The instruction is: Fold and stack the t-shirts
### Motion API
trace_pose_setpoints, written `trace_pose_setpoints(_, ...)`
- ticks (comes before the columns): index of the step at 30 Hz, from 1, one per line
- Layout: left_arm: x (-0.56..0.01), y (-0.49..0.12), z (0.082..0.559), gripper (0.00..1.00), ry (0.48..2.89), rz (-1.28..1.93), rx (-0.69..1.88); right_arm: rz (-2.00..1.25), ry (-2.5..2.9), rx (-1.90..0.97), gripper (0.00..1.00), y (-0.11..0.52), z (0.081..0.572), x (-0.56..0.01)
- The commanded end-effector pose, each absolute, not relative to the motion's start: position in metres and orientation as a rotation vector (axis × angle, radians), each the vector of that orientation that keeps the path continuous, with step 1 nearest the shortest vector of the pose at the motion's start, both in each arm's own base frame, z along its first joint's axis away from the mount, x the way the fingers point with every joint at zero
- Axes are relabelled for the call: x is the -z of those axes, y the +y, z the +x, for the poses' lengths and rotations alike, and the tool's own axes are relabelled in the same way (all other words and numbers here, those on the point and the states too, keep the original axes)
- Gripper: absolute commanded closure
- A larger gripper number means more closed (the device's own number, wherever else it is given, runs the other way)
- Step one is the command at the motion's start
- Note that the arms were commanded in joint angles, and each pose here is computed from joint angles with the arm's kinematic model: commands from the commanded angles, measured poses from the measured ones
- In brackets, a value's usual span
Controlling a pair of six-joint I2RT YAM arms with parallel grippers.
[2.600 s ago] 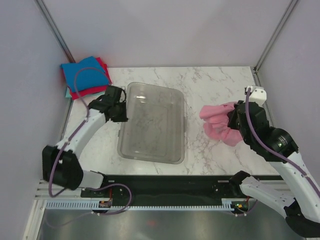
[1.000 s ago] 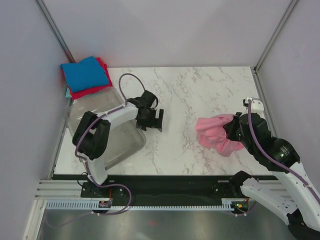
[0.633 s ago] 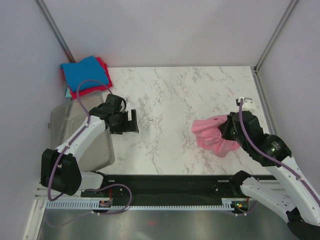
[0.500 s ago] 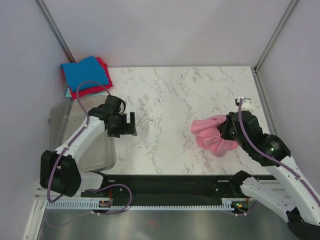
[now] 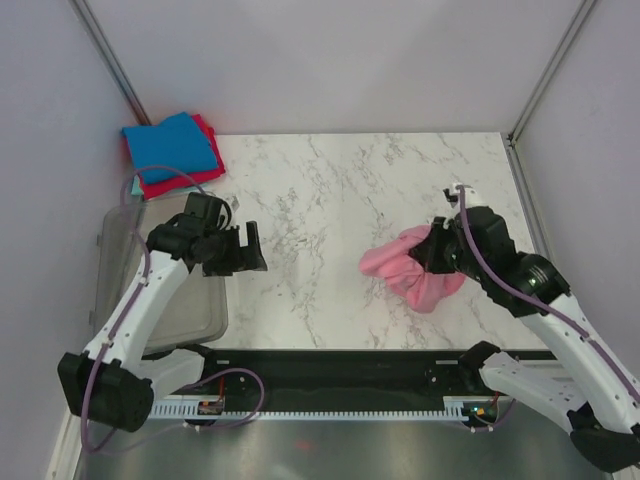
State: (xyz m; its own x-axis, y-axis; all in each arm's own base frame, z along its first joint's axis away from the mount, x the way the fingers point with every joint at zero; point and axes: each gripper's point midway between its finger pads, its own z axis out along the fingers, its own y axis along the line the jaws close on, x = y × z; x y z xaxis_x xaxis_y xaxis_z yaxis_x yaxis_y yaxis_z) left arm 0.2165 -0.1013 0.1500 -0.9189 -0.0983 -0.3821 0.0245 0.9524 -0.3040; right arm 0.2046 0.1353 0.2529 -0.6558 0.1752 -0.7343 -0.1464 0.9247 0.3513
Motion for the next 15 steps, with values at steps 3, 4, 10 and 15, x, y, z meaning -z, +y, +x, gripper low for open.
trace_pose_setpoints(3, -0.208, -0.134, 0.225, 0.02, 2.467, -0.019, 0.693, -0.363, 1.959, -0.999, 1.00, 0.235, 0.216, -0.376)
trace_pose_setpoints(4, -0.211, -0.138, 0.225, 0.02, 2.443, -0.010, 0.725, -0.394, 1.913, -1.029, 1.00, 0.241, 0.217, -0.396)
trace_pose_setpoints(10, -0.240, -0.150, 0.225, 0.02, 2.273, 0.047, 0.827, -0.305, 1.632, -0.913, 1.00, 0.218, 0.235, -0.526)
trace_pose_setpoints(15, -0.248, -0.148, 0.219, 0.01, 2.234, 0.097, 0.821, 0.101, 1.979, -0.374, 0.02, 0.139, 0.275, -0.366)
